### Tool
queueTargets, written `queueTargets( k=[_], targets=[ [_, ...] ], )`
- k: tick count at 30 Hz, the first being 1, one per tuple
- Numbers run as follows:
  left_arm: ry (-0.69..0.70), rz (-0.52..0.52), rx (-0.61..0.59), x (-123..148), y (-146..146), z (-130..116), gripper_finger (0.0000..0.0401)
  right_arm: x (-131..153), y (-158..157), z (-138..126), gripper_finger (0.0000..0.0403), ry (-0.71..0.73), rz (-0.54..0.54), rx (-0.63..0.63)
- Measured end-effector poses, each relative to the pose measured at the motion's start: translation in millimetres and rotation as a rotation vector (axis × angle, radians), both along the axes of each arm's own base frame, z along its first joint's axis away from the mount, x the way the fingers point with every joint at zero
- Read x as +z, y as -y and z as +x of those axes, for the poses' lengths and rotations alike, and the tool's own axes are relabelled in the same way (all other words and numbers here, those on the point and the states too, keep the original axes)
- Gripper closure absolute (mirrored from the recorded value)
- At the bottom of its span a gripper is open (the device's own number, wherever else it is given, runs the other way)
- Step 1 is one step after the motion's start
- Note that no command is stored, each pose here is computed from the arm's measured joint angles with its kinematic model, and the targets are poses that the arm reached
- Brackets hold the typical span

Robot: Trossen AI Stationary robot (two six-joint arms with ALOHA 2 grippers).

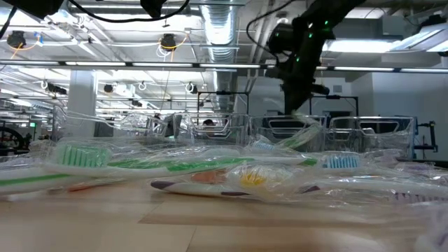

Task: Pick & Place Toothbrushes
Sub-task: Put the green toothbrush into the middle right transparent bin, then put the violet toothbrush into the right transparent bin

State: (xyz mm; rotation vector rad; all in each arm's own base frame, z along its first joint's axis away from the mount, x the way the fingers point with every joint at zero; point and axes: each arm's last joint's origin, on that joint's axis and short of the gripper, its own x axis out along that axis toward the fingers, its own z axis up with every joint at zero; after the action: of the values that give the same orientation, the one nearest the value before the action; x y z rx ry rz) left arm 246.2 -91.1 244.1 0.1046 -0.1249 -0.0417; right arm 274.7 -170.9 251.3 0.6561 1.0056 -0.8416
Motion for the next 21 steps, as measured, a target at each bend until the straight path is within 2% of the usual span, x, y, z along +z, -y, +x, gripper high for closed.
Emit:
queueTargets(
  k=[6,11,16,21],
  targets=[
    [0.000,0.001,-0.001,0,0,0,0.0152,-17,12,3,0.0353,-0.033,0.020,-0.030],
    [0.000,0.001,-0.002,0,0,0,0.0152,-12,10,3,0.0350,-0.028,-0.027,-0.064],
    [0.000,0.001,-0.002,0,0,0,0.0152,15,-3,0,0.0349,0.060,-0.092,-0.025],
    [0.012,-0.005,-0.009,4,2,-3,0.0152,56,-33,-12,0.0348,0.179,-0.175,0.072]
  ],
)
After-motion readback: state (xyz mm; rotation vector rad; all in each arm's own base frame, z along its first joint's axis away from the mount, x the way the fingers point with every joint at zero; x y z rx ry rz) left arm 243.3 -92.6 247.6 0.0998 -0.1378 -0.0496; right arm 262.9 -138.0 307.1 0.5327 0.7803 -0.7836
